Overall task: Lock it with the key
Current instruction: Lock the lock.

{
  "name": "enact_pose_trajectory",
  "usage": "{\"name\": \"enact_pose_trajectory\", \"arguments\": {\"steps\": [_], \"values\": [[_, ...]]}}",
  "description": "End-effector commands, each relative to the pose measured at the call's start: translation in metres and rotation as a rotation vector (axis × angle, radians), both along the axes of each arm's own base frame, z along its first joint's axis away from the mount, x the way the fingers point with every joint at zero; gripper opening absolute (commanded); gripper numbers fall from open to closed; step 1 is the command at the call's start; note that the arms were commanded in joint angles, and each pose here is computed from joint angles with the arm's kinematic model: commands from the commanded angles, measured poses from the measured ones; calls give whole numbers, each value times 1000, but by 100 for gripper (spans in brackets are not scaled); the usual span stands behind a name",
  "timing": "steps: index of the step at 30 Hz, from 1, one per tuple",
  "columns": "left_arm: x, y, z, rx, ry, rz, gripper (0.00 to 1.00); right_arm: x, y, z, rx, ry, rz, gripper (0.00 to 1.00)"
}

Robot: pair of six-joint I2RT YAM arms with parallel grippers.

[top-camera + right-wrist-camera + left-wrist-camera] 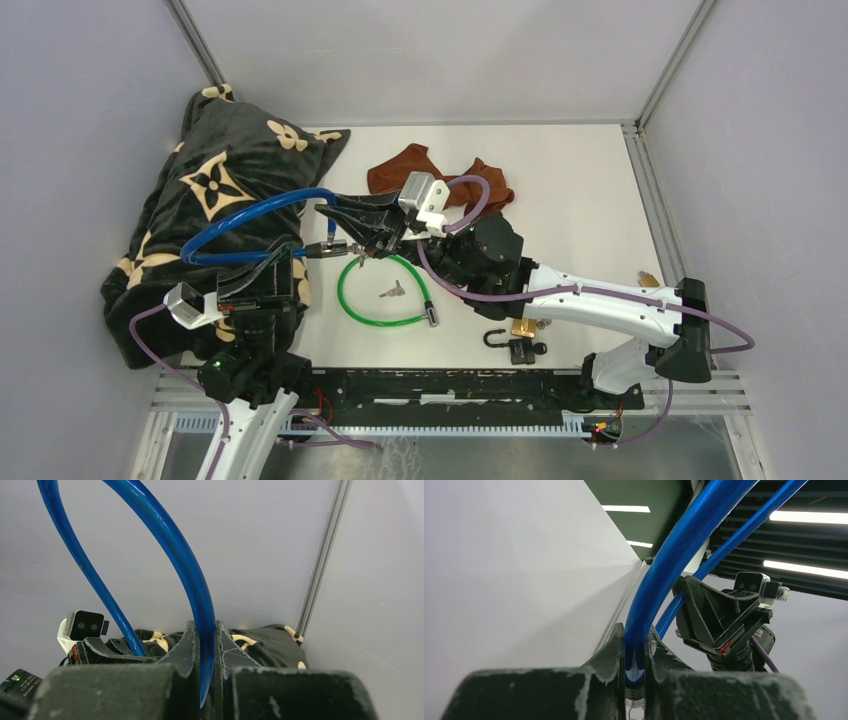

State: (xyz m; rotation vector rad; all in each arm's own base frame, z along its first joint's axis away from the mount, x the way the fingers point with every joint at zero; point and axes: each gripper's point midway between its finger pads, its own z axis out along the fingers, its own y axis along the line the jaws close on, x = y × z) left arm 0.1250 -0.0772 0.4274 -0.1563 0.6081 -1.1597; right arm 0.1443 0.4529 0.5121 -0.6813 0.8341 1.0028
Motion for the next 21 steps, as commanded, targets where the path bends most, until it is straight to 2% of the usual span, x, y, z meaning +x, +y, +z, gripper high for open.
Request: {"name": "enact_pose_trajectory", "arguments": {"steps": [1, 21], "values": [[-22, 8, 18, -46, -71, -18, 2, -11, -22, 39, 104, -39, 5, 0], [-24, 15, 21, -77, -95, 6, 2, -11, -7, 14, 84, 33, 55, 0]]}}
